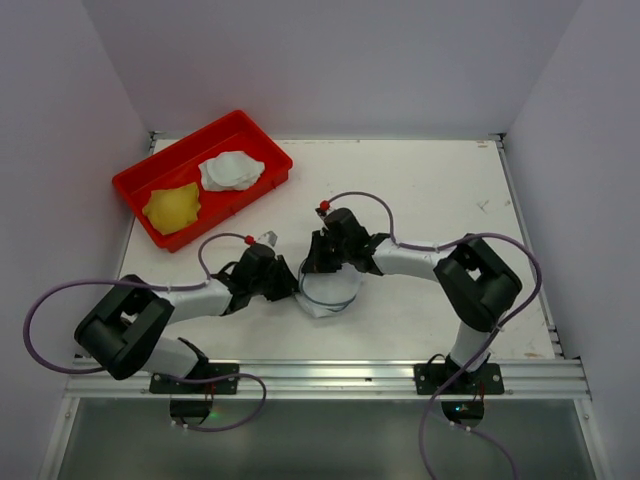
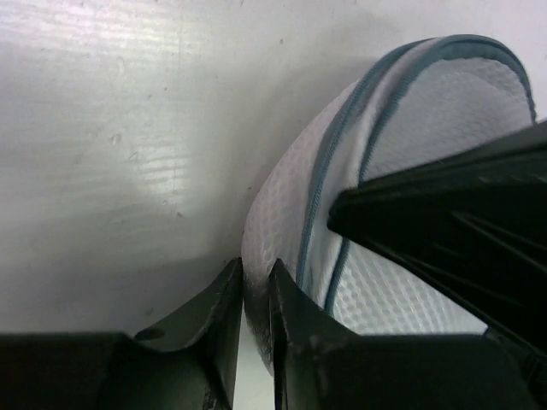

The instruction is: Unzip the laundry bag and remove the bra

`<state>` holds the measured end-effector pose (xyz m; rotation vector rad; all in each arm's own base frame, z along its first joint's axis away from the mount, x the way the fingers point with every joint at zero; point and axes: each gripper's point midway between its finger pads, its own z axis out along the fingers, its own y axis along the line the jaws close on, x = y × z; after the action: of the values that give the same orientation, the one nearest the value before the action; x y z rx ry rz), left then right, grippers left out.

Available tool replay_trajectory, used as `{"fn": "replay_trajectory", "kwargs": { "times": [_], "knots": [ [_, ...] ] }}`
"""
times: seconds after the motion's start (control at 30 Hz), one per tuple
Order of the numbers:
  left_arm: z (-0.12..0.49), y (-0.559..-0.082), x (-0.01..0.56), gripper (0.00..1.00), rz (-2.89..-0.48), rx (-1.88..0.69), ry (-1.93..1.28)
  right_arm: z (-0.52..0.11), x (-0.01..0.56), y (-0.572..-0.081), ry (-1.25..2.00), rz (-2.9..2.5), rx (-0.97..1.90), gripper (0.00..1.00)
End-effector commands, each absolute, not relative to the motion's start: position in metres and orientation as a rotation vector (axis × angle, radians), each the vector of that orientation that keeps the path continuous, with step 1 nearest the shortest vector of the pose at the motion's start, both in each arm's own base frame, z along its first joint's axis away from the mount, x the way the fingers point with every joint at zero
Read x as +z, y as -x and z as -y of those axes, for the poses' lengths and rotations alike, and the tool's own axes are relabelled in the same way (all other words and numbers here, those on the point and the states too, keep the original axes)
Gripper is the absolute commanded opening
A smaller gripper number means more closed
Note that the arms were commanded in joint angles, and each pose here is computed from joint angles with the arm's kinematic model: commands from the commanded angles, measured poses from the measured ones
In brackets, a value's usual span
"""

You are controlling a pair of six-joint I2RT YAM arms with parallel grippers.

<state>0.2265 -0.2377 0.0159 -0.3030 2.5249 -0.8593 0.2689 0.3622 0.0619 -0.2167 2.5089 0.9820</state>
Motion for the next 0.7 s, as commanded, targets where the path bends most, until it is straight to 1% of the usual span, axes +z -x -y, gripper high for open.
{"fn": "replay_trajectory", "kwargs": {
  "times": [0.0, 0.03, 0.1, 0.13, 0.2, 0.23, 0.27, 0.3, 0.33, 0.37, 0.4, 0.43, 0.47, 0.53, 0.57, 0.67],
  "knots": [
    [0.234, -0.223, 0.019, 0.25, -2.496, -0.862, 0.334, -0.357, 0.046, -0.276, 0.167, -2.521, 0.936, 0.04],
    [0.231, -0.222, 0.018, 0.30, -2.499, -0.853, 0.344, -0.357, 0.043, -0.274, 0.169, -2.533, 0.940, 0.06],
    [0.229, -0.222, 0.019, 0.34, -2.498, -0.844, 0.350, -0.358, 0.036, -0.272, 0.168, -2.565, 0.933, 0.10],
    [0.226, -0.220, 0.020, 0.38, -2.504, -0.831, 0.356, -0.358, 0.034, -0.271, 0.167, -2.576, 0.932, 0.16],
    [0.222, -0.221, 0.024, 0.42, -2.496, -0.805, 0.369, -0.359, 0.031, -0.272, 0.169, -2.591, 0.929, 0.19],
    [0.216, -0.218, 0.027, 0.45, -2.504, -0.776, 0.374, -0.359, 0.028, -0.270, 0.169, -2.603, 0.924, 0.23],
    [0.210, -0.223, 0.032, 0.46, -2.481, -0.736, 0.388, -0.359, 0.029, -0.271, 0.169, -2.603, 0.923, 0.25],
    [0.202, -0.222, 0.032, 0.50, -2.485, -0.689, 0.402, -0.359, 0.030, -0.270, 0.173, -2.601, 0.924, 0.28],
    [0.197, -0.226, 0.046, 0.54, -2.442, -0.682, 0.402, -0.360, 0.037, -0.271, 0.181, -2.582, 0.934, 0.30],
    [0.190, -0.224, 0.051, 0.67, -2.446, -0.640, 0.408, -0.360, 0.042, -0.273, 0.184, -2.568, 0.933, 0.34],
    [0.181, -0.228, 0.058, 0.74, -2.416, -0.596, 0.426, -0.359, 0.048, -0.274, 0.195, -2.557, 0.931, 0.36],
    [0.172, -0.226, 0.069, 0.84, -2.398, -0.573, 0.423, -0.360, 0.060, -0.275, 0.204, -2.528, 0.943, 0.39],
    [0.169, -0.232, 0.085, 0.88, -2.359, -0.565, 0.426, -0.361, 0.068, -0.277, 0.211, -2.508, 0.949, 0.45],
    [0.154, -0.239, 0.107, 0.96, -2.291, -0.520, 0.444, -0.358, 0.081, -0.276, 0.220, -2.502, 0.931, 0.50],
    [0.148, -0.241, 0.119, 1.00, -2.277, -0.495, 0.449, -0.358, 0.097, -0.277, 0.231, -2.466, 0.944, 0.57],
    [0.135, -0.247, 0.149, 1.00, -2.218, -0.478, 0.455, -0.354, 0.133, -0.279, 0.260, -2.415, 0.932, 0.66]
  ]
}}
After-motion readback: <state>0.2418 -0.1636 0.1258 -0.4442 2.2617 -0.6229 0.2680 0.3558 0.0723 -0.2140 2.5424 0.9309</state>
